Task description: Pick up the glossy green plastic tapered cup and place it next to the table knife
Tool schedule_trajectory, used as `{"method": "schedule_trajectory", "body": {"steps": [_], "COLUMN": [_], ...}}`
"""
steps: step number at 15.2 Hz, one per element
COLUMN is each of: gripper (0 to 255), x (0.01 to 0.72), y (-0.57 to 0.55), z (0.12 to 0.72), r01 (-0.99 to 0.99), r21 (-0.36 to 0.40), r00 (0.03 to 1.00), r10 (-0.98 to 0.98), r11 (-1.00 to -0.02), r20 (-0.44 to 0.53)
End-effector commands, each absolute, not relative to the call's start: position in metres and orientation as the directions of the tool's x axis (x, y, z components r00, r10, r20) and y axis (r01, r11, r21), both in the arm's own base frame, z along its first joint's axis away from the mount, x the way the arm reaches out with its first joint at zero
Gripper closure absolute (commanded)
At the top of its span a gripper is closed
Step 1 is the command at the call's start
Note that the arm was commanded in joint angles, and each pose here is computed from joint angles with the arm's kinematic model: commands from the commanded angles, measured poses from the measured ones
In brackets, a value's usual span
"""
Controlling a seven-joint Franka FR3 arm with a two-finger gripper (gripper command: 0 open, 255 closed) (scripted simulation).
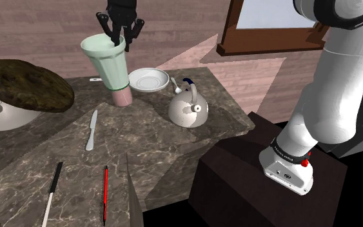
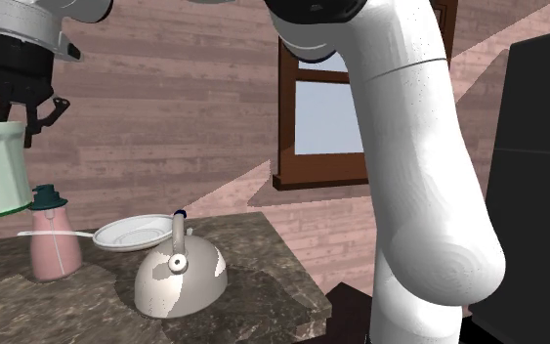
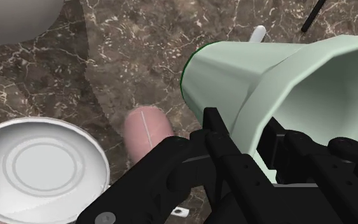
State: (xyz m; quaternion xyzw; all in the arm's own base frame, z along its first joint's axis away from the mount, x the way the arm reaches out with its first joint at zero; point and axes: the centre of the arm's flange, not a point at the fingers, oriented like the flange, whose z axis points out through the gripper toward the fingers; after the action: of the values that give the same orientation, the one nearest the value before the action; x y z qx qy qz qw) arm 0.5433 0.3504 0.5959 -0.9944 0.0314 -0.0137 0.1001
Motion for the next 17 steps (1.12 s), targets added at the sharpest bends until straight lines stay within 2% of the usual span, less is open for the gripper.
{"method": "schedule_trajectory", "body": {"steps": [1, 17], "gripper": [255, 255], "x": [0.545, 0.545], "y": [0.384, 0.384], "z": [0.598, 0.514], "r01": [-0.061, -0.061], "r21": [-0.201, -0.201], "r00": [0.998, 0.998], "r10": [-0.067, -0.067], "r11": [-0.978, -0.978], "r20": [0.022, 0.022]}}
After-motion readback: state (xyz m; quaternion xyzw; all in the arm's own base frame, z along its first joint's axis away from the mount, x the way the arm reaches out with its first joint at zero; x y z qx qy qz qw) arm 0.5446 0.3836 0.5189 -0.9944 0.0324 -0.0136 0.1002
